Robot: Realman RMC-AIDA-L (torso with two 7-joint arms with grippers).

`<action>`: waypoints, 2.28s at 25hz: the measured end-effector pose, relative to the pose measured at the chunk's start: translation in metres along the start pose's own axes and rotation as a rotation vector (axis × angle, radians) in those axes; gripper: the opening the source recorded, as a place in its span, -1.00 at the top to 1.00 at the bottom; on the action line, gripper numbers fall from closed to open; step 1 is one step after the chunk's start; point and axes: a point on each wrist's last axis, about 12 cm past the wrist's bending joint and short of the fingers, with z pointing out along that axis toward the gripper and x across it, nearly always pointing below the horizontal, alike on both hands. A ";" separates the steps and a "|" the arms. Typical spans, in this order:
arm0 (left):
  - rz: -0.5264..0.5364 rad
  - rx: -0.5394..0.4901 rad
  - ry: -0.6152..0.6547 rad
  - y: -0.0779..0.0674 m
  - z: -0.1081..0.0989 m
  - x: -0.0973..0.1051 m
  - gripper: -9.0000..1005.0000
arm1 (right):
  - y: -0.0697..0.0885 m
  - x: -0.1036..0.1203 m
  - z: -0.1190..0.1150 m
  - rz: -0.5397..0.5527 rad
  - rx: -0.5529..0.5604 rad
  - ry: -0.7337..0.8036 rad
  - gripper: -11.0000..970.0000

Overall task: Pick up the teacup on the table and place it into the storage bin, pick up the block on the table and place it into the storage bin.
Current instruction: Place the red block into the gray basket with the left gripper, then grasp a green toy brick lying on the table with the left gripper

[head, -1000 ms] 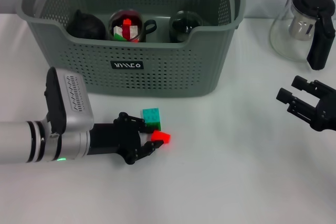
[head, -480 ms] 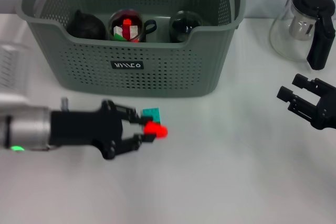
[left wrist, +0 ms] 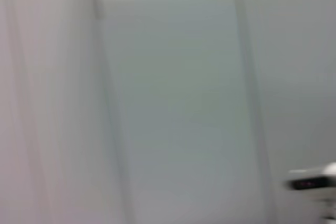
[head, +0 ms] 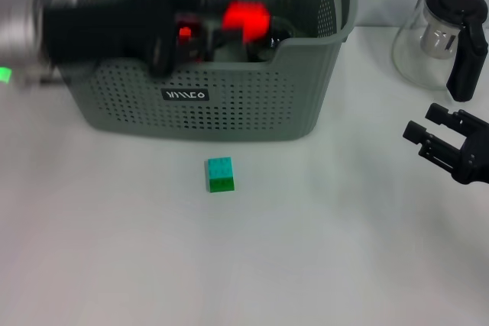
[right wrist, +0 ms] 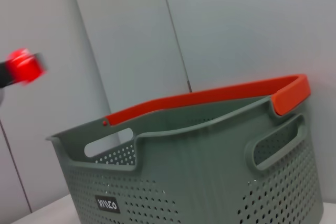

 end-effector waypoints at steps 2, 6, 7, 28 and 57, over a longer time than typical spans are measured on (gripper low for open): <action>0.012 -0.066 0.023 0.016 0.008 -0.011 0.39 | 0.001 0.000 0.001 0.002 -0.004 -0.002 -0.33; 0.046 -0.258 0.125 0.047 0.019 -0.024 0.39 | 0.003 0.001 0.001 0.005 -0.008 -0.004 -0.33; 0.051 -0.295 0.156 0.052 0.021 -0.025 0.39 | 0.003 0.002 0.001 0.005 -0.008 -0.004 -0.33; 0.080 -0.555 0.561 0.069 0.034 0.004 0.38 | 0.002 -0.002 0.004 -0.002 -0.015 -0.014 -0.33; -0.118 -0.340 -0.134 -0.061 -0.043 0.074 -0.47 | 0.004 0.000 0.002 0.008 -0.022 -0.014 -0.33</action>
